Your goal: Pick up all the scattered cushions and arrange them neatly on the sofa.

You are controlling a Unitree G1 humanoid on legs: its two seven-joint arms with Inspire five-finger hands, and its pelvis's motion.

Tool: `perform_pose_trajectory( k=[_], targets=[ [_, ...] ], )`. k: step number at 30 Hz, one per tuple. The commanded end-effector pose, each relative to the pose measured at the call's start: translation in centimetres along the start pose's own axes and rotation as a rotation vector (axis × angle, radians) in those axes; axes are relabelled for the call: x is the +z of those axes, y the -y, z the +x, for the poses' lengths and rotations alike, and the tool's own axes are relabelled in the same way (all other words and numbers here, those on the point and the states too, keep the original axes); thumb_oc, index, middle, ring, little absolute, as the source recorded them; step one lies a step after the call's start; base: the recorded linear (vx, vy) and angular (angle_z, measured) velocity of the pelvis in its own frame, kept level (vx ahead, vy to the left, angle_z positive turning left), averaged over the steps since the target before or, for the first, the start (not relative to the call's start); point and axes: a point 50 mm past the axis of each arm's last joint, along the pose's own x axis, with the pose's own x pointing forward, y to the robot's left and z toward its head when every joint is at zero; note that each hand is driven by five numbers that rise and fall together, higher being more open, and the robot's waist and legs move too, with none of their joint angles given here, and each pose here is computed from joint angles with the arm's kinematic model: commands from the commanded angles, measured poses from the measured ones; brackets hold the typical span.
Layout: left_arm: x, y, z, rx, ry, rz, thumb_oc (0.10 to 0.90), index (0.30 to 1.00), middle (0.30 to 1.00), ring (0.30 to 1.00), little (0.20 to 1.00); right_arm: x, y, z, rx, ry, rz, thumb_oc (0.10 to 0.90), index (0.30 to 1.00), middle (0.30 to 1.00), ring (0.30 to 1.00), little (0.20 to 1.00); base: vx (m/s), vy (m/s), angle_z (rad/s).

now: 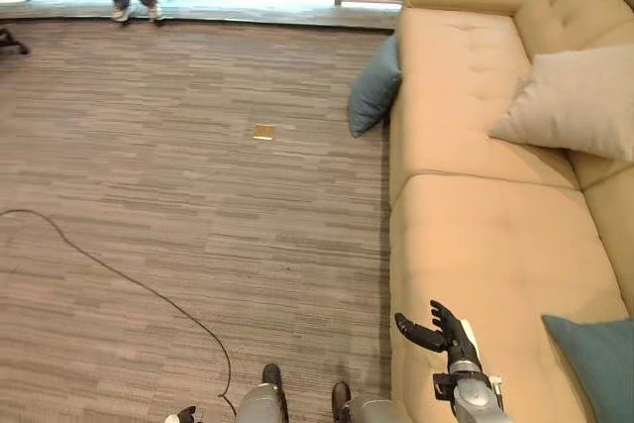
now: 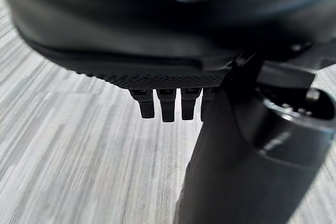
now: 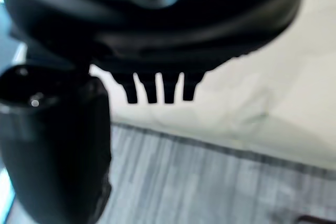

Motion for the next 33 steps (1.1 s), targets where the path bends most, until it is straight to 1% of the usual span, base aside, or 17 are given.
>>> perform_pose_trajectory(
  k=[1, 2, 3, 6, 9, 10, 11, 12, 14, 16, 20, 22, 23, 24, 25, 28, 33],
  targets=[
    [0.0, -0.5, 0.1, 0.025, 0.003, -0.023, 0.800, 0.900, 0.900, 0.900, 0.900, 3.3, 0.0, 0.5, 0.006, 0.170, -0.072, 0.800, 0.900, 0.900, 0.900, 0.900, 0.11, 0.049, 0.12],
    [0.0, -0.5, 0.1, 0.025, 0.003, -0.023, 0.800, 0.900, 0.900, 0.900, 0.900, 3.3, 0.0, 0.5, 0.006, 0.170, -0.072, 0.800, 0.900, 0.900, 0.900, 0.900, 0.26, 0.109, 0.16],
    [-0.1, -0.7, 0.2, 0.041, 0.000, -0.019, 0.800, 0.900, 0.900, 0.900, 0.900, 4.0, 0.0, 0.5, 0.011, 0.218, -0.137, 0.800, 0.900, 0.900, 0.900, 0.900, 0.23, 0.088, 0.10],
    [0.0, -0.7, 0.2, 0.049, -0.001, -0.023, 0.800, 0.900, 0.900, 0.900, 0.900, 3.9, -0.4, 0.3, 0.027, 0.224, -0.169, 0.800, 0.900, 0.900, 0.900, 0.900, 0.20, 0.091, -0.11],
    [1.0, -0.7, 0.2, 0.061, 0.035, -0.033, 0.800, 0.900, 0.900, 0.900, 0.900, 1.7, -0.4, 0.0, 0.034, 0.146, -0.221, 0.800, 0.900, 0.900, 0.900, 0.900, 0.36, 0.227, -0.20],
    [1.0, -0.7, 0.2, 0.061, 0.035, -0.032, 0.800, 0.900, 0.900, 0.900, 0.900, 1.8, -0.5, 0.0, 0.034, 0.147, -0.220, 0.800, 0.900, 0.900, 0.900, 0.900, 0.33, 0.249, -0.27],
    [1.7, -0.7, 0.3, 0.065, 0.062, -0.013, 0.800, 0.900, 0.900, 0.900, 0.900, 0.7, -0.3, -0.1, 0.028, 0.102, -0.236, 0.800, 0.900, 0.900, 0.900, 0.900, 0.40, 0.325, -0.13],
    [1.3, -0.5, 0.3, 0.057, 0.052, 0.007, 0.800, 0.900, 0.900, 0.900, 0.900, -0.3, -0.5, -0.3, 0.037, 0.063, -0.243, 0.800, 0.900, 0.900, 0.900, 0.900, 0.40, 0.325, 0.00],
    [1.3, -0.6, 0.3, 0.058, 0.052, 0.021, 0.800, 0.900, 0.900, 0.900, 0.900, -0.7, -0.8, -0.5, 0.041, 0.047, -0.243, 0.800, 0.900, 0.900, 0.900, 0.900, 0.28, 0.259, 0.00],
    [2.1, -1.0, 0.5, 0.064, 0.092, 0.078, 0.800, 0.900, 0.900, 0.900, 0.900, -1.1, -1.5, -0.5, 0.061, 0.032, -0.274, 0.800, 0.900, 0.900, 0.900, 0.900, 0.42, 0.462, 0.03],
    [3.0, -1.7, 0.8, 0.079, 0.121, 0.100, 0.800, 0.900, 0.900, 0.900, 0.900, -1.0, -1.9, -0.6, 0.069, 0.033, -0.285, 0.800, 0.900, 0.900, 0.900, 0.900, 0.31, 0.397, 0.18],
    [3.1, -2.8, 1.1, 0.102, 0.120, 0.135, 0.800, 0.900, 0.900, 0.900, 0.900, 0.0, -2.3, -0.4, 0.077, 0.081, -0.273, 0.800, 0.900, 0.900, 0.900, 0.900, 0.36, 0.501, 0.25],
    [3.1, -2.8, 1.1, 0.101, 0.120, 0.135, 0.800, 0.900, 0.900, 0.900, 0.900, 0.0, -2.3, -0.4, 0.076, 0.081, -0.273, 0.800, 0.900, 0.900, 0.900, 0.900, 0.32, 0.343, 0.24],
    [2.8, -3.5, 1.3, 0.112, 0.110, 0.196, 0.800, 0.900, 0.900, 0.900, 0.900, 0.4, -2.9, -0.7, 0.100, 0.109, -0.269, 0.800, 0.900, 0.900, 0.900, 0.900, 0.33, 0.273, 0.09],
    [2.7, -3.7, 1.4, 0.115, 0.107, 0.211, 0.800, 0.900, 0.900, 0.900, 0.900, 0.6, -3.1, -0.8, 0.109, 0.123, -0.271, 0.800, 0.900, 0.900, 0.900, 0.900, 0.45, 0.336, 0.05],
    [3.4, -4.2, 1.6, 0.121, 0.107, 0.191, 0.800, 0.900, 0.900, 0.900, 0.900, 1.1, -3.3, -0.7, 0.135, 0.150, -0.282, 0.800, 0.900, 0.900, 0.900, 0.900, 0.36, 0.150, 0.14],
    [4.9, -3.9, 1.6, 0.105, 0.154, 0.212, 0.800, 0.900, 0.900, 0.900, 0.900, 1.3, -3.0, -0.3, 0.143, 0.155, -0.345, 0.800, 0.900, 0.900, 0.900, 0.900, 0.33, 0.022, 0.22]
  ],
)
